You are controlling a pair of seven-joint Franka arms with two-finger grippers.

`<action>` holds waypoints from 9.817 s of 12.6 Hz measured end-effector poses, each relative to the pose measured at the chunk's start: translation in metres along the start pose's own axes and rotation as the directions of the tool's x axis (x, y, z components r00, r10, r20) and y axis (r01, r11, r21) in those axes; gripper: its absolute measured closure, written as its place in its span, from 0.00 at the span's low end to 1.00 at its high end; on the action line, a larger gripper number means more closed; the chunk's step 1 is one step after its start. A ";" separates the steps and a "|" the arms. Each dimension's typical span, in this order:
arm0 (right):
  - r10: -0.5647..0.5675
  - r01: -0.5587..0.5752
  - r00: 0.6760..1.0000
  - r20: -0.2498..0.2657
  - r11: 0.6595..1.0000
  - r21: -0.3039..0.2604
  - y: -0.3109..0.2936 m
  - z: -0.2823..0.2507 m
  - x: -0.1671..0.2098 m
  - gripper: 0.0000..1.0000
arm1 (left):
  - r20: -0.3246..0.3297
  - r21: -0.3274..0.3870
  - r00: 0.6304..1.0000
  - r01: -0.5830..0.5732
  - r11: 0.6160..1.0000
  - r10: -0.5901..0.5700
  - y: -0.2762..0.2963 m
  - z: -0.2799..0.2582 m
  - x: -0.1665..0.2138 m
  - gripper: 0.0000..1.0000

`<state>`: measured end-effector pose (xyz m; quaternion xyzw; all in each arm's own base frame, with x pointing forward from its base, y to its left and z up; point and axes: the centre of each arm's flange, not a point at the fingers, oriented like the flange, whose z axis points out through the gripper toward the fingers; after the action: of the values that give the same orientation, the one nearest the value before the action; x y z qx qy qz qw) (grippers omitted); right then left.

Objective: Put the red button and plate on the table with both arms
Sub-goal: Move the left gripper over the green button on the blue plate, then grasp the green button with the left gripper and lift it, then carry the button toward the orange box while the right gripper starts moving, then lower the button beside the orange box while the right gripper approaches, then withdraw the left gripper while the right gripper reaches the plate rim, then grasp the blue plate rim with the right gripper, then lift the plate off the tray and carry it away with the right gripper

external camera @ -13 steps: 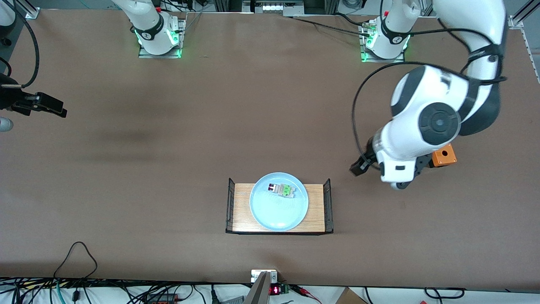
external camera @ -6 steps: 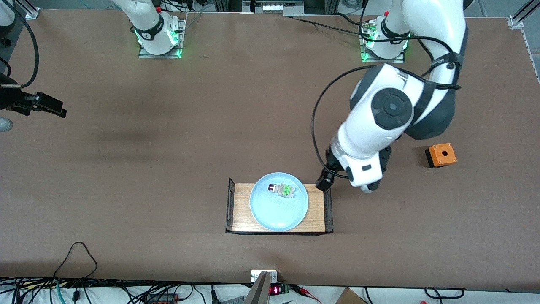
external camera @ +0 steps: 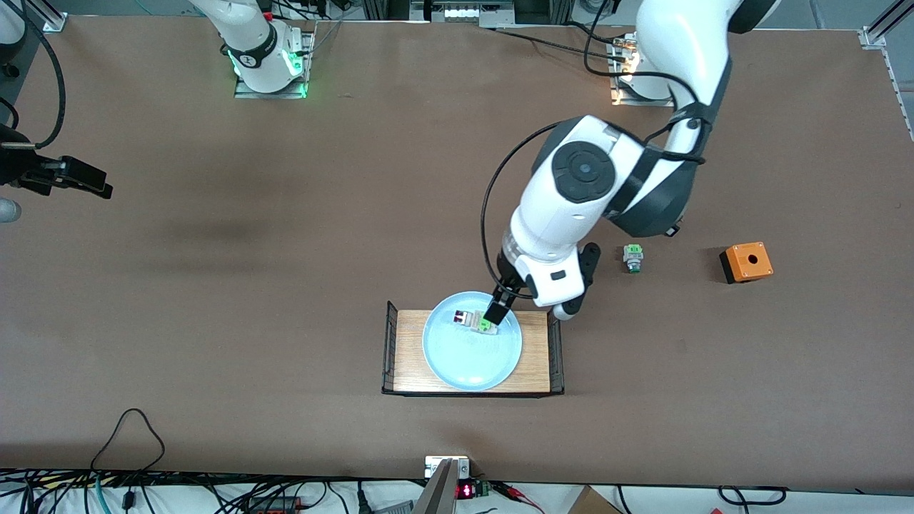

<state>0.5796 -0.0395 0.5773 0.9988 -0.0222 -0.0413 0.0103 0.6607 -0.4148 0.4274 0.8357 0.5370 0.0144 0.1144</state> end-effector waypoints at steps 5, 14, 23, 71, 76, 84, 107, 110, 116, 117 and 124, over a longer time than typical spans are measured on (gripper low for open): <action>0.000 0.000 1.000 -0.001 1.000 0.000 0.000 0.000 0.000 0.00 | -0.086 -0.071 0.996 -0.001 0.997 -0.005 0.011 0.050 -0.018 0.00; 0.000 0.000 1.000 -0.006 1.000 0.000 0.000 -0.001 0.001 0.00 | -0.155 -0.088 0.988 -0.024 0.996 0.010 0.010 0.096 -0.015 0.01; 0.002 -0.002 1.000 -0.008 1.000 0.000 0.001 -0.001 0.001 0.00 | -0.176 -0.099 0.984 -0.028 0.995 0.010 0.013 0.090 -0.013 0.58; 0.813 -0.770 0.567 0.132 0.467 0.434 -0.440 0.158 0.019 0.00 | 0.083 0.073 0.514 -0.858 0.509 0.854 -0.186 0.128 0.445 0.01; 0.845 -0.785 0.510 0.159 0.382 0.488 -0.456 0.188 0.031 0.00 | 0.060 0.024 0.515 -0.857 0.514 0.855 -0.166 0.032 0.433 0.00; 0.850 -0.777 0.503 0.156 0.366 0.511 -0.470 0.228 0.053 0.00 | 0.107 0.103 0.460 -0.887 0.450 0.882 -0.188 -0.138 0.412 0.00; 0.836 -0.779 0.538 0.111 0.443 0.443 -0.484 0.237 0.050 0.20 | 0.162 0.154 0.362 -0.928 0.339 0.918 -0.237 -0.282 0.322 0.00; 0.836 -0.779 0.538 0.111 0.443 0.443 -0.484 0.237 0.051 0.38 | 0.183 0.151 0.358 -0.930 0.334 0.915 -0.238 -0.281 0.318 0.00; 0.836 -0.778 0.537 0.110 0.441 0.447 -0.483 0.234 0.052 0.74 | 0.186 0.153 0.378 -0.923 0.353 0.907 -0.243 -0.282 0.326 0.00; 0.836 -0.778 0.537 0.110 0.440 0.449 -0.483 0.234 0.052 0.83 | 0.186 0.154 0.381 -0.922 0.356 0.906 -0.244 -0.283 0.327 0.00; 0.817 -0.759 0.566 0.113 0.462 0.458 -0.490 0.182 0.045 0.98 | 0.169 0.159 0.399 -0.914 0.375 0.901 -0.245 -0.290 0.324 0.00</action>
<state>0.6304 0.4441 0.3809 0.8466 -0.4895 0.0362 -0.2058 0.5363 0.0248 0.6271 0.9998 -0.0141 -0.0089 0.0065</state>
